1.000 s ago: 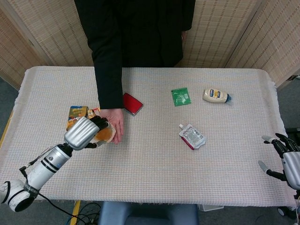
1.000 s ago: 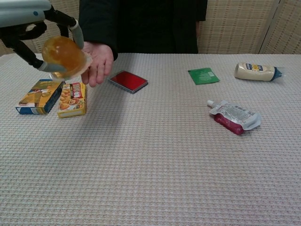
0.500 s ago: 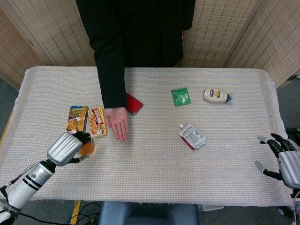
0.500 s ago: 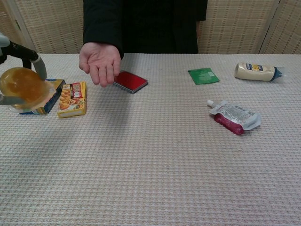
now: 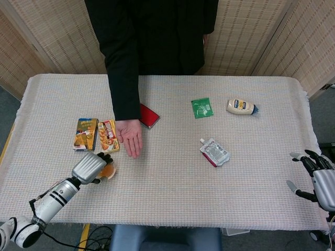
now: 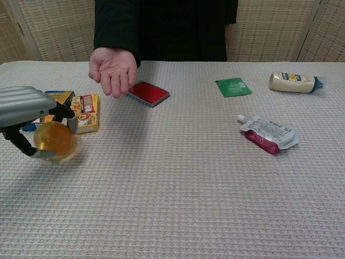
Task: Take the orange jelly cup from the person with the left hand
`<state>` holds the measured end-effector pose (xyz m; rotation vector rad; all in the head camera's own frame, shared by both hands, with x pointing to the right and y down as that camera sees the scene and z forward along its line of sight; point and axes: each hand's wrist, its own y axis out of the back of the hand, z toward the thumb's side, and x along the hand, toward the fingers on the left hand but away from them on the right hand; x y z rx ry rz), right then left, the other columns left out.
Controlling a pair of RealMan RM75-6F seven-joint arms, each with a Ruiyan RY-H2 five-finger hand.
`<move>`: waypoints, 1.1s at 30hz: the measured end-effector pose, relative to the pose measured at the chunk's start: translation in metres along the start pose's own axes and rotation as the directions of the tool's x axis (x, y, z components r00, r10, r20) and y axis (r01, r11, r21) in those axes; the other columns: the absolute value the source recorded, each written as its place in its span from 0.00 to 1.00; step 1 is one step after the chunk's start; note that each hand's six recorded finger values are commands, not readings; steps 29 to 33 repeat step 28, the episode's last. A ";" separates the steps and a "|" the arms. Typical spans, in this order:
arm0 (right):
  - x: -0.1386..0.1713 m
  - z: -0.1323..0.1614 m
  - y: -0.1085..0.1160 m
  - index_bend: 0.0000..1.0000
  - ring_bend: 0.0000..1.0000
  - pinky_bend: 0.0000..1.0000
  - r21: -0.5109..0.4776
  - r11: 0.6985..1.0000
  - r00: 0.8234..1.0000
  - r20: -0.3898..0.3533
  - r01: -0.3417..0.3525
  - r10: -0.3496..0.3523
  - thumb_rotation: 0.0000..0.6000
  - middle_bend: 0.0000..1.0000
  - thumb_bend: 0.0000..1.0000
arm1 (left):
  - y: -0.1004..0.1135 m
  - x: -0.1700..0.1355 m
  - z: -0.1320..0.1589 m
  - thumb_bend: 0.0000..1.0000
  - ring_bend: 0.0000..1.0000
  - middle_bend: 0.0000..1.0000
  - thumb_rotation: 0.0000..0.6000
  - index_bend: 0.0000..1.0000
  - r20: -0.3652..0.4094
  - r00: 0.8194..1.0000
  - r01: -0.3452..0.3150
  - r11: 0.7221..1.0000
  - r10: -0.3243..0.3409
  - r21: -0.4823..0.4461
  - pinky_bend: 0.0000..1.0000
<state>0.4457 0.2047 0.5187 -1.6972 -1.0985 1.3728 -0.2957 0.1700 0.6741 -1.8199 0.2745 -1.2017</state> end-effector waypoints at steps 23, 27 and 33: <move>-0.003 0.001 -0.004 0.18 0.17 0.23 -0.004 1.000 1.000 -0.009 -0.014 0.014 1.00 0.30 0.25 | 0.004 -0.070 -0.055 0.10 0.06 0.02 1.00 0.13 -0.372 0.925 -0.127 0.987 0.081 -0.101 0.24; -0.005 0.002 -0.008 0.18 0.17 0.23 0.001 0.999 0.999 -0.013 -0.033 0.033 1.00 0.30 0.25 | 0.009 -0.108 -0.075 0.10 0.06 0.02 1.00 0.15 -0.480 0.869 -0.198 0.972 0.115 -0.126 0.24; -0.005 0.002 -0.009 0.18 0.17 0.23 0.002 0.999 0.999 -0.015 -0.039 0.039 1.00 0.30 0.25 | 0.009 -0.116 -0.078 0.10 0.06 0.02 1.00 0.15 -0.501 0.857 -0.212 0.969 0.121 -0.129 0.24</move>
